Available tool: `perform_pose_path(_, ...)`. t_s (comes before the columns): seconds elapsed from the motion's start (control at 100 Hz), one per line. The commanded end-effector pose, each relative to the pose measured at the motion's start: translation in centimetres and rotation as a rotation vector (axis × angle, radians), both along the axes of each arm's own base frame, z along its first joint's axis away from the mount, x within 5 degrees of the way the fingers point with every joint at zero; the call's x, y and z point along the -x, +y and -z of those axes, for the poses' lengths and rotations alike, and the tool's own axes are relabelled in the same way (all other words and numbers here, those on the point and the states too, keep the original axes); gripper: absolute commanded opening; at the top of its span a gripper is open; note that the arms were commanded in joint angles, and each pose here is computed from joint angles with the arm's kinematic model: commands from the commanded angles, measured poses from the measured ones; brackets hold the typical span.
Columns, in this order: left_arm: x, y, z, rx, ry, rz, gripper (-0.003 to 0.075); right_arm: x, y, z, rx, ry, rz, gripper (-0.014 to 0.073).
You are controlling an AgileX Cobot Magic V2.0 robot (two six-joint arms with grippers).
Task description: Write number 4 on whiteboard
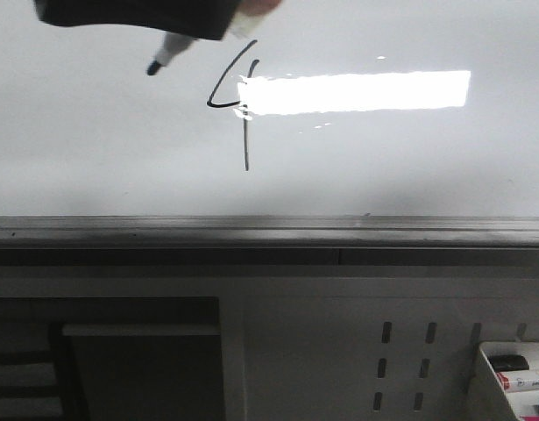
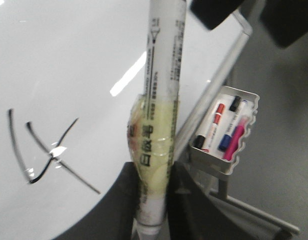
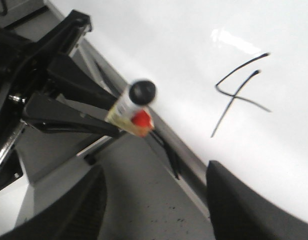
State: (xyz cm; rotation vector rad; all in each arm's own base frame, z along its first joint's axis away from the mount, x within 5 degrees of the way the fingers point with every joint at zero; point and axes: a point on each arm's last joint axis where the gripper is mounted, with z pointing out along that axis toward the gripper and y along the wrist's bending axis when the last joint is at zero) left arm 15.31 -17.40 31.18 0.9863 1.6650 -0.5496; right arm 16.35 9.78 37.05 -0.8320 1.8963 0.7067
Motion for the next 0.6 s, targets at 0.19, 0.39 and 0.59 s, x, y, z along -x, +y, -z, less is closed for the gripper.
perform_pose_path(0.19,-0.1,5.5,-1.1,0.27,0.062,-0.514,-0.002,2.3,-3.5,-1.5,-0.029,-0.145,0.212,0.0395)
perform_pose_path(0.39,-1.9,4.9,0.0,0.223,0.06,-0.608,-0.002,2.8,-3.5,-1.0,-0.062,-0.137,0.224,0.0395)
perform_pose_path(0.59,-4.6,3.3,0.9,0.176,0.058,-0.706,-0.002,2.9,-3.5,-0.9,-0.062,-0.135,0.221,0.0395)
